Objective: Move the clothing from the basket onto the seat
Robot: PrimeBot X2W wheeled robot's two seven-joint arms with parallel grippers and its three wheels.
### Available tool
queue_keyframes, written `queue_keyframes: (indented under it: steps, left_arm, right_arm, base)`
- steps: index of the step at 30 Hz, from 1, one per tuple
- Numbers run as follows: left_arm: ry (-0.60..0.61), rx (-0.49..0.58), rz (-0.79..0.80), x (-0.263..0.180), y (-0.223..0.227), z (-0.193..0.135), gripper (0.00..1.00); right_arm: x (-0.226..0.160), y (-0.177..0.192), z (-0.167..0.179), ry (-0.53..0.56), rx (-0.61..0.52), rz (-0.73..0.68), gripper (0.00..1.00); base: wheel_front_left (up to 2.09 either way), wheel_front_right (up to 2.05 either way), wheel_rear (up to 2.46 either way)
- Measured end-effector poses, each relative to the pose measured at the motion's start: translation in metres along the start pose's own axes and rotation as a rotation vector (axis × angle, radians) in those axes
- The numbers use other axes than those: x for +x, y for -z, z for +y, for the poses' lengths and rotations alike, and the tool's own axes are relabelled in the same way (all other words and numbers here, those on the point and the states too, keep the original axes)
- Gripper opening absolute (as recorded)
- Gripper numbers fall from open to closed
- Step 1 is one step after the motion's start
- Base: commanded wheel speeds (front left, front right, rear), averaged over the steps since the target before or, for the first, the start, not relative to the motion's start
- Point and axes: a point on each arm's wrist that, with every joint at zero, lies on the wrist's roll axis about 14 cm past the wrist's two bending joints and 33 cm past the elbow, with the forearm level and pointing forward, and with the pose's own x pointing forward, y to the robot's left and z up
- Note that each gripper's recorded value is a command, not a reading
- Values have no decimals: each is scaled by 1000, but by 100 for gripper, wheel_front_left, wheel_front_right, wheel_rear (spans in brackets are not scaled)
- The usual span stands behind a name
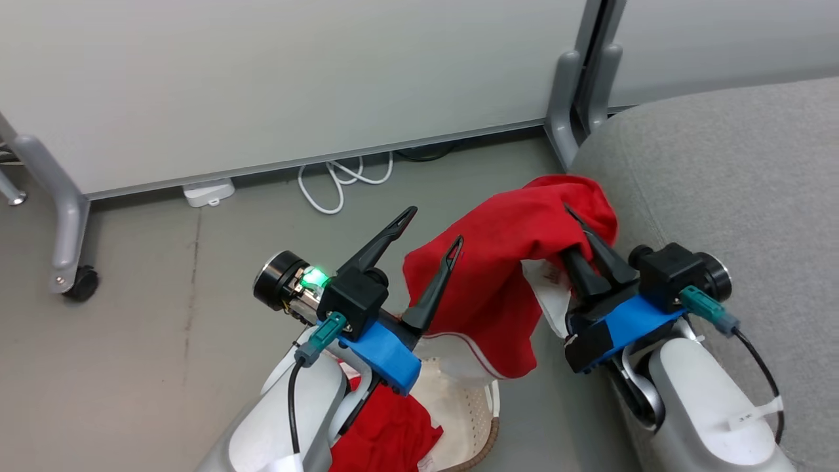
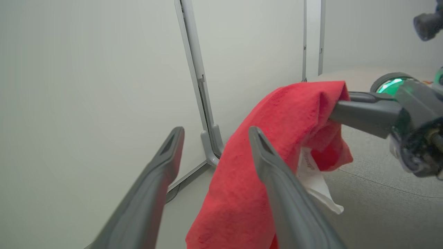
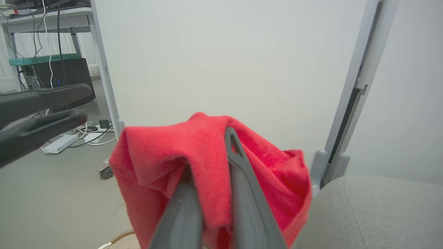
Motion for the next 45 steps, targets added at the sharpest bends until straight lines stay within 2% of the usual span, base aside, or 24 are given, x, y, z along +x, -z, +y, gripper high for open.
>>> queue_keyframes:
  steps: [14, 22, 27, 34, 38, 45]
  left_arm:
    - [206, -36, -19, 41, 10, -59, 100]
    - [342, -72, 4, 51, 24, -102, 100]
    - [382, -90, 7, 55, 27, -115, 100]
    - [396, -88, 6, 58, 28, -117, 100]
    - [390, -92, 1, 62, 29, -112, 100]
    - [361, -98, -11, 80, 40, -89, 100]
  right_arm:
    - [-81, -5, -97, 346, -19, -19, 0]
    - [-131, 0, -125, 509, -13, 0, 0]
    - [-149, 3, -131, 566, -6, 11, 0]
    - [-153, 1, -134, 590, -3, 0, 0]
    - [-141, -9, -142, 584, -23, -31, 0]
    - [-92, -72, -189, 581, -160, -198, 0]
  base:
    - [0, 0, 0]
    - [0, 0, 0]
    - [0, 0, 0]
    - [0, 0, 0]
    - [0, 0, 0]
    - [0, 0, 0]
